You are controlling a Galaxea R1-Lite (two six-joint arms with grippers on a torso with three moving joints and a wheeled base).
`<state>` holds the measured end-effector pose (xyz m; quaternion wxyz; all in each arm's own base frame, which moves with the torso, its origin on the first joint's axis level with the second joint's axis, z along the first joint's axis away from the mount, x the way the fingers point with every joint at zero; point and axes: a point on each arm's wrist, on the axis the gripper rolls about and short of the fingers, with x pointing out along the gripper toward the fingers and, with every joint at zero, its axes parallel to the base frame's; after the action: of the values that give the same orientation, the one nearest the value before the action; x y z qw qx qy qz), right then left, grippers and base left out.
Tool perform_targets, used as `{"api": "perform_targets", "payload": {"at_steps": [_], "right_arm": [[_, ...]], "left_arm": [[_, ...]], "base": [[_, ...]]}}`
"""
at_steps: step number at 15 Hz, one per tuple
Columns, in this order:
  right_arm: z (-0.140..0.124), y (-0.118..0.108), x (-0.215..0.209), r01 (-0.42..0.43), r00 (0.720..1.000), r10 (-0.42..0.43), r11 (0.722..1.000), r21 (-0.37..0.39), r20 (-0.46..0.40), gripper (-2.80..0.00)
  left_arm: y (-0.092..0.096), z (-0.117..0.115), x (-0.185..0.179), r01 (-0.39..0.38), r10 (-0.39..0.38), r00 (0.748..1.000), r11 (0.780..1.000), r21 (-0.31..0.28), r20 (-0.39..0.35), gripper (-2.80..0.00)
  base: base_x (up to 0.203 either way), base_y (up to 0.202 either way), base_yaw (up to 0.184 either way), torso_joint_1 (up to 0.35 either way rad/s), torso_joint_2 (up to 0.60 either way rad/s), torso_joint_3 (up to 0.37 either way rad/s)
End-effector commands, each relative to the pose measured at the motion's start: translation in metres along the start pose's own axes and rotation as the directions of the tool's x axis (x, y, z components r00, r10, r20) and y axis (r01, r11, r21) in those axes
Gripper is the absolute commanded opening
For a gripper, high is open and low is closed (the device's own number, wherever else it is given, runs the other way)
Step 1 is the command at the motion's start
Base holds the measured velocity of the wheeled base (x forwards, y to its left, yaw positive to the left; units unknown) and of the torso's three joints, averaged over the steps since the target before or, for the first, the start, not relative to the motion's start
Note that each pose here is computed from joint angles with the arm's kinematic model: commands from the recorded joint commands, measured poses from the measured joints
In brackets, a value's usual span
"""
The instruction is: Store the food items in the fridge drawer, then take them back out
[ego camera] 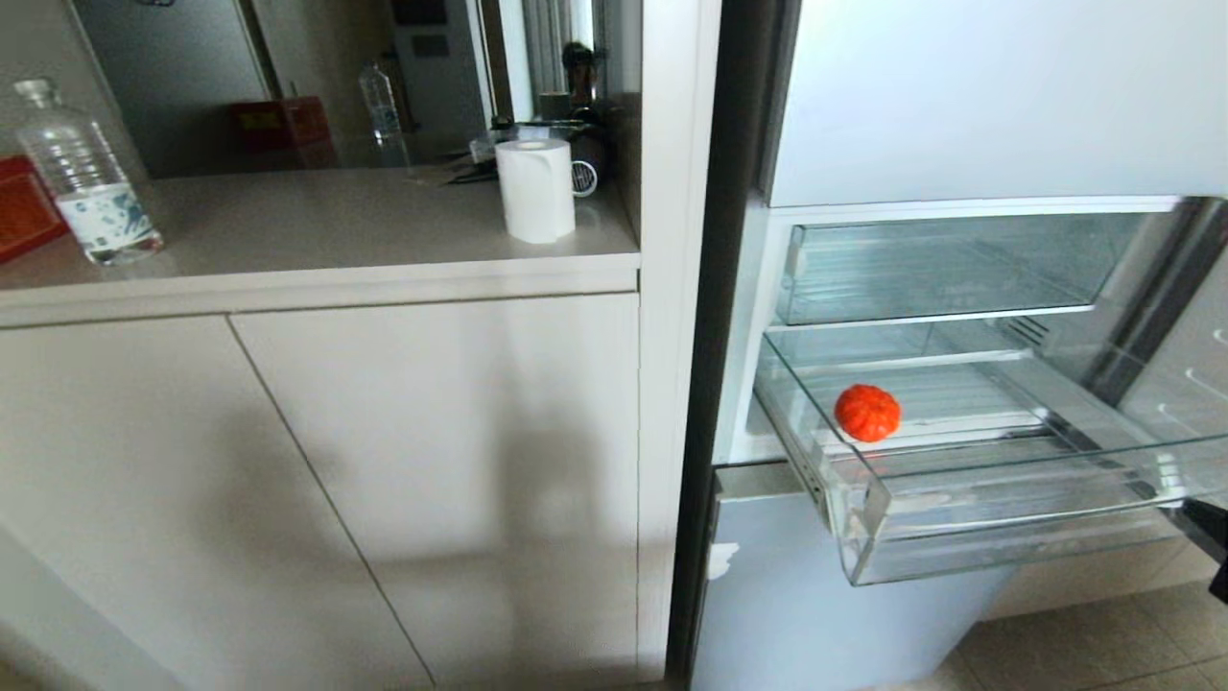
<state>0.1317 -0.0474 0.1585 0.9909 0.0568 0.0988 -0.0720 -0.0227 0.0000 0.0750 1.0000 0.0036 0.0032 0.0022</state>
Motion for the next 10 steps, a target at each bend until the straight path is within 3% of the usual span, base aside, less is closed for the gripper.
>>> {"api": "perform_targets", "payload": {"at_steps": [1, 3, 4, 6, 8, 9, 10], "right_arm": [[0.013, -0.002, 0.01, -0.011, 0.999, 0.012, 1.0, -0.021, 0.047, -2.8], [0.041, -0.002, 0.021, -0.023, 0.995, 0.028, 0.999, -0.045, 0.096, -2.8], [0.057, -0.002, 0.029, -0.032, 0.997, 0.035, 0.999, -0.041, 0.07, -2.8], [0.08, 0.004, 0.041, -0.063, 0.995, 0.062, 0.998, -0.011, -0.072, -2.8], [0.095, 0.016, 0.06, -0.118, 0.965, 0.12, 0.993, 0.021, -0.234, -2.8], [0.092, 0.025, 0.075, -0.146, 0.94, 0.147, 0.989, 0.027, -0.307, 0.0], [0.088, 0.035, 0.088, -0.168, 0.92, 0.164, 0.986, 0.019, -0.355, 0.0]], "left_arm": [[0.0, 0.0, 0.0, -0.001, 0.001, 1.0, 1.0, 0.0, -0.001, -2.8], [0.0, 0.0, 0.0, 0.0, 0.0, 1.0, 1.0, -0.001, -0.001, -2.8], [0.0, 0.0, 0.0, 0.0, 0.0, 1.0, 1.0, -0.001, 0.0, -2.8], [0.0, 0.0, 0.0, -0.002, 0.002, 1.0, 1.0, 0.0, 0.0, -2.8], [0.0, 0.0, 0.0, -0.002, 0.002, 1.0, 1.0, 0.0, 0.0, -2.8], [0.0, 0.0, 0.0, -0.001, 0.001, 1.0, 1.0, 0.0, 0.0, -2.8], [0.0, 0.0, 0.0, 0.0, 0.0, 1.0, 1.0, 0.0, -0.001, -2.8]], "base": [[0.004, -0.008, 0.071, 0.002, 0.0, -0.001], [0.0, 0.0, 0.0, 0.0, 0.0, 0.0], [0.0, 0.0, 0.0, 0.0, 0.0, 0.0], [0.0, 0.0, 0.0, 0.0, 0.0, 0.0], [0.0, 0.0, 0.0, 0.0, 0.0, 0.0], [0.0, 0.0, 0.0, 0.0, 0.0, 0.0], [0.0, 0.0, 0.0, 0.0, 0.0, 0.0]]}}
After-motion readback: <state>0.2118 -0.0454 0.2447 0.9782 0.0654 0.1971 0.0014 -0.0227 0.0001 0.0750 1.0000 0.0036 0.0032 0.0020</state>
